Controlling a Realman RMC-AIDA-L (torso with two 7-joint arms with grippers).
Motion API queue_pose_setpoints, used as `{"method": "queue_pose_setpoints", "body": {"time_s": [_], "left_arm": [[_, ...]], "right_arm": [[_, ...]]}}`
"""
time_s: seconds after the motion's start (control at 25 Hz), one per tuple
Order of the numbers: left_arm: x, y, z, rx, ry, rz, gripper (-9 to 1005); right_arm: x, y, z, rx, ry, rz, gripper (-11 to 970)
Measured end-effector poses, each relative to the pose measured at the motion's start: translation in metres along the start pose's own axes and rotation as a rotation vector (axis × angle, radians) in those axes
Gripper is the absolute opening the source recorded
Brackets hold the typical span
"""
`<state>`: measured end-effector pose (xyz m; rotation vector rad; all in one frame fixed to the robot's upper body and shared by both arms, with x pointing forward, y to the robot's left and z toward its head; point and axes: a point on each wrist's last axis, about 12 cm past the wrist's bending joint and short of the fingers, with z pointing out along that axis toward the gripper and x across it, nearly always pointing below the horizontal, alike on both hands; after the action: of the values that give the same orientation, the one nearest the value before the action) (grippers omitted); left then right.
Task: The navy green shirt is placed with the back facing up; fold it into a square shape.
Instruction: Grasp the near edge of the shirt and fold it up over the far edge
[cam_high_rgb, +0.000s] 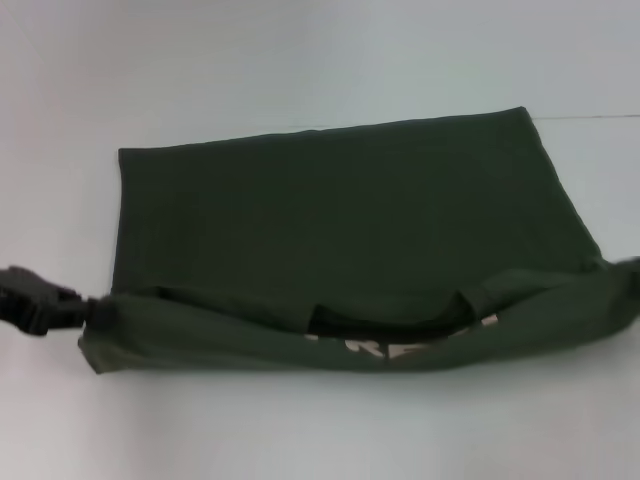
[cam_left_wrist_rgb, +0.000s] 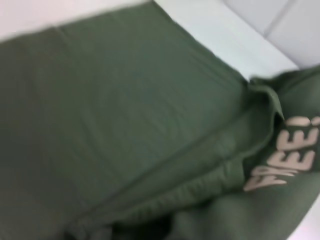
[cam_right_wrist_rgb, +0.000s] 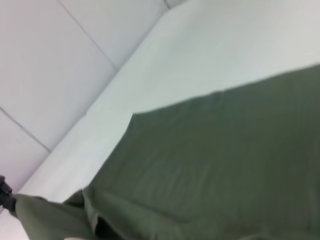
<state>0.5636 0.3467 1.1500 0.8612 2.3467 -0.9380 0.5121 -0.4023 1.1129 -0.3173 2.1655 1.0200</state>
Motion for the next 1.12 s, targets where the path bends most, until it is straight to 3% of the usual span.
{"method": "queue_pose_setpoints", "body": {"time_s": [0.2,0.52,1.12], "left_arm": [[-0.006,0.007,-0.004,-0.05,-0.096,-0.02,30],[-0.02,0.02,0.008,-0.172,-0.206,-0.034,30],[-0.055,0.035,0.036,-0.391,-0.369,-0.03,31]], "right_arm": [[-0.023,0.0,0.019,0.015,-0.078,-0.027,101],[-0.058,-0.003,0.052,0.094,-0.176,-0.049,103],[-0.095,-0.013,0.097,0.263,-0.352,0.007,107]]}}
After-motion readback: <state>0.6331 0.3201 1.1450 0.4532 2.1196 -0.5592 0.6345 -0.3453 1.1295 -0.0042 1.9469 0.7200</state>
